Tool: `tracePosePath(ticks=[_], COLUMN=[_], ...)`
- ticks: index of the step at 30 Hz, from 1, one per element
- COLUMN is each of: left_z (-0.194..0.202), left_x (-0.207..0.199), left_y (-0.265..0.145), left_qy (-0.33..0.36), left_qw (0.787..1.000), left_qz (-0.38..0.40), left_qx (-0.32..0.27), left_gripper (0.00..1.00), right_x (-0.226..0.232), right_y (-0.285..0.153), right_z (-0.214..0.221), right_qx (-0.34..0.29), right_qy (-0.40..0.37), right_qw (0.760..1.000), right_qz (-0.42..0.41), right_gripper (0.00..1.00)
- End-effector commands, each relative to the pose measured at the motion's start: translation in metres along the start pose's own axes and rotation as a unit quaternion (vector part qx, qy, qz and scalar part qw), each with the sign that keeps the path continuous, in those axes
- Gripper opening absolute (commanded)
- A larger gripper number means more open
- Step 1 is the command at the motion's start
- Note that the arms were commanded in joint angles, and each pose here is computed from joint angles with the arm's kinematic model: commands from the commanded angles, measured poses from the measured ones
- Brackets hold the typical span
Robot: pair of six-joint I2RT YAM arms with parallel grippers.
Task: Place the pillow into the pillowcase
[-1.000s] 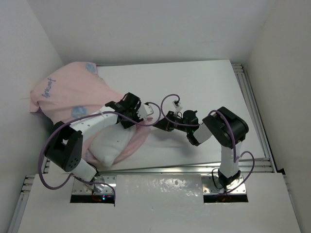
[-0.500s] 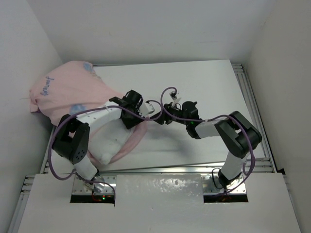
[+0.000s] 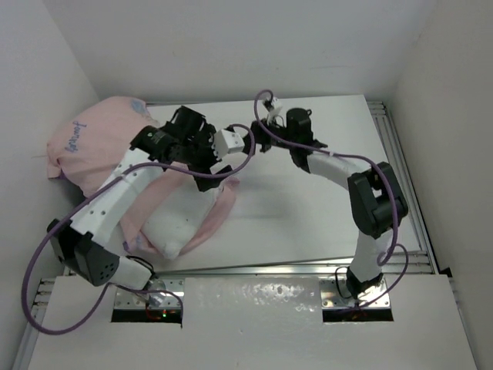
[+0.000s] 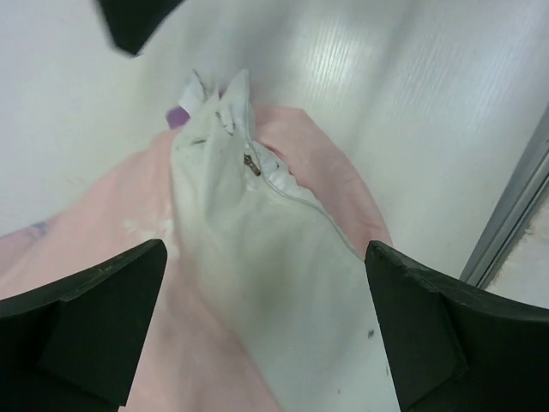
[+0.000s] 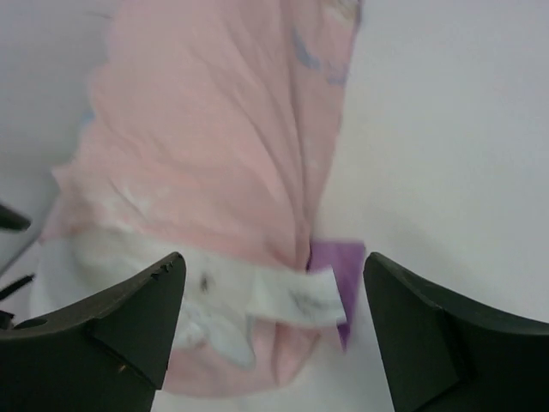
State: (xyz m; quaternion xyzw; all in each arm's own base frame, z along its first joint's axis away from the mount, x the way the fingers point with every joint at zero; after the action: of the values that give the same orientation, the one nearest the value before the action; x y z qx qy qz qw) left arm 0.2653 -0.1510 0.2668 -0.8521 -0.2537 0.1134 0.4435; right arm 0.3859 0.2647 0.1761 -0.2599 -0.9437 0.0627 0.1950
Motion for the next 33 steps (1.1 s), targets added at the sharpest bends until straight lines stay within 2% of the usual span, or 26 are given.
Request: tracePosePath(ticks=[1, 3, 4, 5, 6, 7, 8, 9, 11, 13, 14, 17, 19, 21, 23, 26, 27, 28, 29, 33], left_z=[-0.008, -0.015, -0.015, -0.012, -0.008, 0.005, 0.016, 0.035, 0.073, 0.112, 0.133, 0.162, 0.177, 0.185, 0.200, 0.218, 0.222, 0.223, 0.220, 0.215], left_x=[-0.015, -0.011, -0.006, 0.004, 0.012, 0.028, 0.036, 0.044, 0.059, 0.053, 0.043, 0.016, 0.005, 0.000, -0.002, 0.012, 0.020, 0.021, 0.025, 0.021], left_y=[-0.051, -0.065, -0.074, -0.080, -0.085, -0.092, -0.097, -0.096, -0.124, -0.134, -0.125, -0.120, -0.116, -0.109, -0.091, -0.075, -0.074, -0.076, -0.075, -0.058], left_qy=[0.027, 0.013, -0.018, -0.036, -0.049, -0.068, -0.078, -0.093, -0.117, -0.121, -0.124, -0.121, -0.130, -0.140, -0.148, -0.156, -0.155, -0.156, -0.156, -0.174], left_qw=[0.999, 0.997, 0.995, 0.992, 0.990, 0.982, 0.977, 0.970, 0.951, 0.940, 0.942, 0.946, 0.943, 0.942, 0.942, 0.919, 0.904, 0.899, 0.898, 0.919], left_qz=[0.013, -0.021, -0.062, -0.089, -0.115, -0.171, -0.197, -0.224, -0.284, -0.315, -0.299, -0.278, -0.281, -0.277, -0.264, -0.316, -0.355, -0.362, -0.371, -0.319], left_qx=[-0.045, -0.068, -0.073, -0.078, -0.073, -0.047, -0.027, 0.007, 0.025, 0.056, 0.091, 0.118, 0.125, 0.129, 0.147, 0.178, 0.184, 0.188, 0.176, 0.155], left_gripper=[1.00, 1.00, 0.97, 0.85, 0.79, 0.73, 0.63, 0.61, 0.64, 0.71, 0.73, 0.84, 0.94, 0.98, 0.99, 0.95, 0.90, 0.90, 0.90, 0.89], right_x=[0.011, 0.011, 0.010, 0.012, 0.024, 0.026, 0.033, 0.051, 0.064, 0.080, 0.084, 0.090, 0.092, 0.092, 0.090, 0.084, 0.084, 0.083, 0.083, 0.078], right_y=[0.022, 0.032, 0.040, 0.046, 0.057, 0.068, 0.074, 0.083, 0.089, 0.092, 0.092, 0.088, 0.082, 0.080, 0.084, 0.092, 0.096, 0.098, 0.099, 0.109], right_z=[-0.036, -0.051, -0.049, -0.050, -0.061, -0.045, -0.042, -0.043, -0.030, -0.022, -0.016, -0.004, 0.007, 0.015, 0.027, 0.038, 0.040, 0.035, 0.039, 0.040], right_qx=[-0.013, -0.047, -0.049, -0.048, -0.052, -0.023, -0.013, -0.007, 0.015, 0.017, 0.020, 0.034, 0.058, 0.068, 0.083, 0.094, 0.082, 0.069, 0.066, 0.043], right_qy=[-0.012, -0.010, -0.001, -0.003, -0.018, -0.025, -0.042, -0.065, -0.115, -0.150, -0.154, -0.159, -0.171, -0.191, -0.214, -0.269, -0.275, -0.276, -0.270, -0.245], right_qw=[0.997, 0.995, 0.995, 0.994, 0.992, 0.992, 0.991, 0.987, 0.980, 0.968, 0.965, 0.954, 0.948, 0.946, 0.950, 0.949, 0.950, 0.952, 0.955, 0.966], right_qz=[-0.080, -0.088, -0.091, -0.095, -0.110, -0.118, -0.130, -0.149, -0.164, -0.198, -0.214, -0.252, -0.262, -0.252, -0.210, -0.135, -0.124, -0.113, -0.106, -0.074], right_gripper=[0.82, 0.82, 0.83, 0.84, 0.84, 0.85, 0.88, 0.93, 0.99, 0.99, 0.99, 0.99, 0.99, 0.99, 0.99, 0.99, 0.99, 0.99, 0.99, 0.99])
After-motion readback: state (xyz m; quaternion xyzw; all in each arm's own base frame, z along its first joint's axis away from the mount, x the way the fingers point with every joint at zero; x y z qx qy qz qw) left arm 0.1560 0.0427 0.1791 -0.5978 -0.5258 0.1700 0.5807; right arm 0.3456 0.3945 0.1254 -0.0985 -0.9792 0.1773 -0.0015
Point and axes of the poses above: each gripper's point midway between its finger pads, its own y axis out along the fingers, its own x axis along the line the jaws close on, z = x × y, the point moved 6 cm from there along -y, back along the fingers, and after that the axes turned 10 degrees about -y, right-handed, at the moved point
